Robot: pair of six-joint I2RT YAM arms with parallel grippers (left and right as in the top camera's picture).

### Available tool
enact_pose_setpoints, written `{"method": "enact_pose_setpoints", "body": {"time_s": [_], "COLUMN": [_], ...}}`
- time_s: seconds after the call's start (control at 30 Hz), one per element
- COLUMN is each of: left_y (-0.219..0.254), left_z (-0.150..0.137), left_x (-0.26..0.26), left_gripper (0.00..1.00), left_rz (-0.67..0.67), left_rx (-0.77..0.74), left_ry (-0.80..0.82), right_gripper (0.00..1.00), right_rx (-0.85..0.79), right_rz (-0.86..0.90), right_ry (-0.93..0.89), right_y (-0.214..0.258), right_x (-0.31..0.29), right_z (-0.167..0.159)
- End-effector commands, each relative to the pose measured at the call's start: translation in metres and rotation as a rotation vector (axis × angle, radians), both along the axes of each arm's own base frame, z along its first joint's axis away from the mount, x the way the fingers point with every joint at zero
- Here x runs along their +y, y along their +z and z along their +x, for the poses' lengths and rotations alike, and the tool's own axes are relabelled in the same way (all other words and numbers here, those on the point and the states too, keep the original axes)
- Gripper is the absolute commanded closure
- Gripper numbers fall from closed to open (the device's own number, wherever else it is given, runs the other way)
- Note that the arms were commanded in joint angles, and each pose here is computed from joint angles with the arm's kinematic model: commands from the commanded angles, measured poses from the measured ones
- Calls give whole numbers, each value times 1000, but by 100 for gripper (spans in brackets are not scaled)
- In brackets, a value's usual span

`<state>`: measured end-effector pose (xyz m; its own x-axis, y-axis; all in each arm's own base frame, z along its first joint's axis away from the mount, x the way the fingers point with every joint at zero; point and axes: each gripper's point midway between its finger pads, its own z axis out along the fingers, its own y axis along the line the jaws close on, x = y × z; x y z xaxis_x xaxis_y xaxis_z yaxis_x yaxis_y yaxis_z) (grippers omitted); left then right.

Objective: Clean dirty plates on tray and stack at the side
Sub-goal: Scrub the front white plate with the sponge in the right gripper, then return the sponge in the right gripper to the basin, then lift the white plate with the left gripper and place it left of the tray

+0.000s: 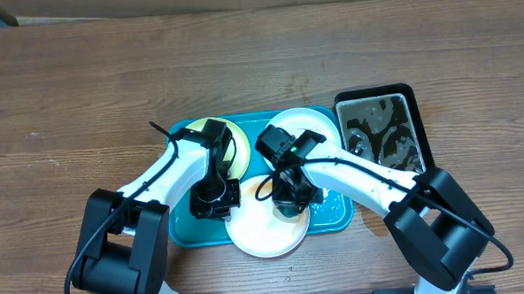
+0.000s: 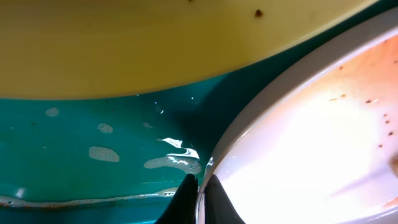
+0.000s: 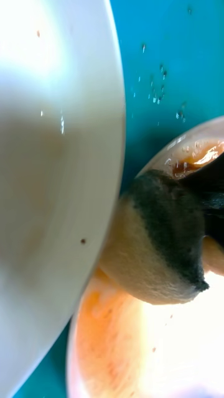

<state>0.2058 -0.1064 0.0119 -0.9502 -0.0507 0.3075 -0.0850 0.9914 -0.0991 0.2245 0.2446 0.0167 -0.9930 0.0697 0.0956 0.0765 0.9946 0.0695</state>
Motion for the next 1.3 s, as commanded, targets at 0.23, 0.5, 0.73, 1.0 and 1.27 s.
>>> {"method": "enact_pose_setpoints", "body": {"time_s": [0.23, 0.5, 0.73, 1.0, 1.27], "left_y": [8, 30, 55, 91, 121], "left_z": [7, 12, 21, 37, 62], "left_x": [14, 12, 19, 42, 62], "left_gripper": [96, 96, 96, 95, 96], "left_rz": [71, 43, 59, 168, 294], "left_rx": [-69, -154, -278, -449, -589], "left_ry": [-2, 2, 0, 0, 43], "right_gripper": [96, 96, 96, 96, 96], "right_rx": [-208, -337, -309, -283, -271], "right_rz": [145, 108, -7, -62, -72], "right_ry": [168, 61, -151, -255, -279], "right_y": [81, 123, 124, 121, 114], "right_x": [-4, -50, -137, -205, -217], "right_z": [12, 30, 52, 62, 61]}}
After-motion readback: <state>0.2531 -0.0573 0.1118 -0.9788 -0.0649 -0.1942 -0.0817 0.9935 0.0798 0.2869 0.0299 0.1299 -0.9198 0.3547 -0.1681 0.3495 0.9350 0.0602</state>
